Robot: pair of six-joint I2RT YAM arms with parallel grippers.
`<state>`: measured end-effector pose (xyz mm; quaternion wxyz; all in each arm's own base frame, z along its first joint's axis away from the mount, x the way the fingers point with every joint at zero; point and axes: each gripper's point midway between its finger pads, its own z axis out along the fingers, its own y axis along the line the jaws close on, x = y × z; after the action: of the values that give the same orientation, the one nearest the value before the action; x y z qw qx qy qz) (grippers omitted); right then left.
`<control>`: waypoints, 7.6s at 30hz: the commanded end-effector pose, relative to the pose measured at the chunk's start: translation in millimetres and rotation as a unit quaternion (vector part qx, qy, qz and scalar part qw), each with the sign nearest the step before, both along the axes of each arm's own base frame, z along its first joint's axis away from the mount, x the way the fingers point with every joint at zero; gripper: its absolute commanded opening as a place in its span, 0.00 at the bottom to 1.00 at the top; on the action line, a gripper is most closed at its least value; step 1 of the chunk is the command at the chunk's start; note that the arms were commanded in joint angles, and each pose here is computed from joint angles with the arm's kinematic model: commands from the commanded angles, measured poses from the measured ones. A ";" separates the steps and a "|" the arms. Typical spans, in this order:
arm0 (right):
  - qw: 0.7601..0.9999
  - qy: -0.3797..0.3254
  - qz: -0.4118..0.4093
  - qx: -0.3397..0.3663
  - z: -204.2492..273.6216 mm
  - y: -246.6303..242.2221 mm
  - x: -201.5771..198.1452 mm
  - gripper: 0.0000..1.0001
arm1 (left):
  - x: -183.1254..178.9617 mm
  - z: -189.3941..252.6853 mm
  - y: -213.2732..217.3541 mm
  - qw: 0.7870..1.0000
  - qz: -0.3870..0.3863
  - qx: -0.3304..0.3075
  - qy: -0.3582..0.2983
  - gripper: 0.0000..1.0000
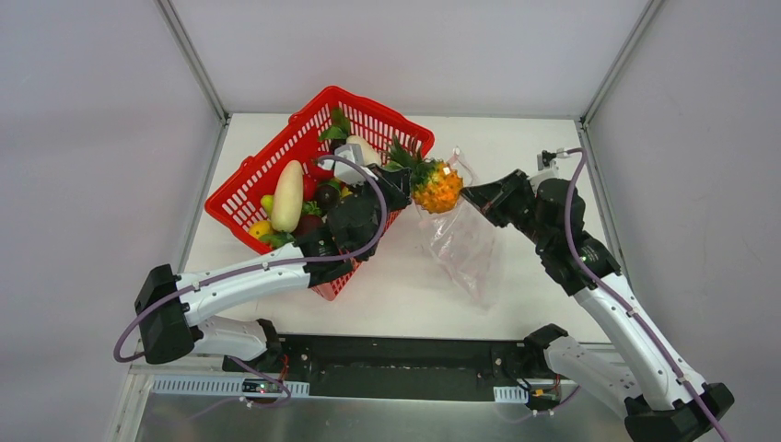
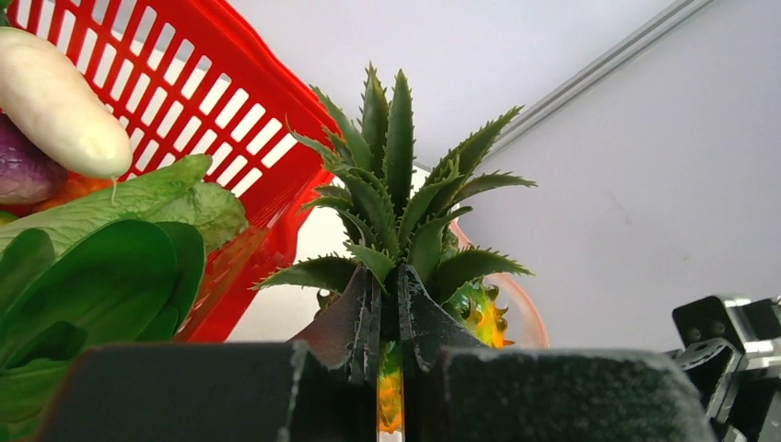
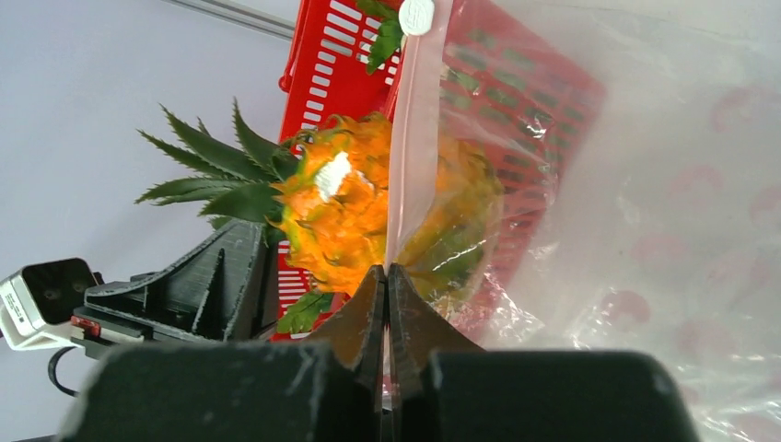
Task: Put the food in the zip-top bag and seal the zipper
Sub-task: Place the fake fruit in the zipper food storage bag, then pick up the fake vegetable from the bin, then place the fake vegetable in the zipper food storage bag.
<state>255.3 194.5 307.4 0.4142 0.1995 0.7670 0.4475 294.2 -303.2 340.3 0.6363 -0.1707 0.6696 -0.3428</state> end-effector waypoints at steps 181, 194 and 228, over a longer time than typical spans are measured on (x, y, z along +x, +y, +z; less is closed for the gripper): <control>0.985 -0.144 0.034 -0.087 50.2 -32.8 -15.5 0.00 | -61.2 101.9 -5.0 0.911 -0.412 0.006 -0.034 0.00; 0.985 -0.144 0.034 -0.088 51.5 -32.4 -14.4 0.00 | -61.7 80.5 -1.6 0.906 -0.416 0.075 0.007 0.00; 0.945 -0.271 0.125 -0.135 52.4 -17.3 -37.0 0.00 | -59.2 18.2 -64.0 0.852 -0.487 0.117 0.153 0.00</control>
<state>220.1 174.7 337.7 0.5267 -0.0443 0.7378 0.4198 236.8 -360.6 363.7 0.3014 0.1951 0.7894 -0.4980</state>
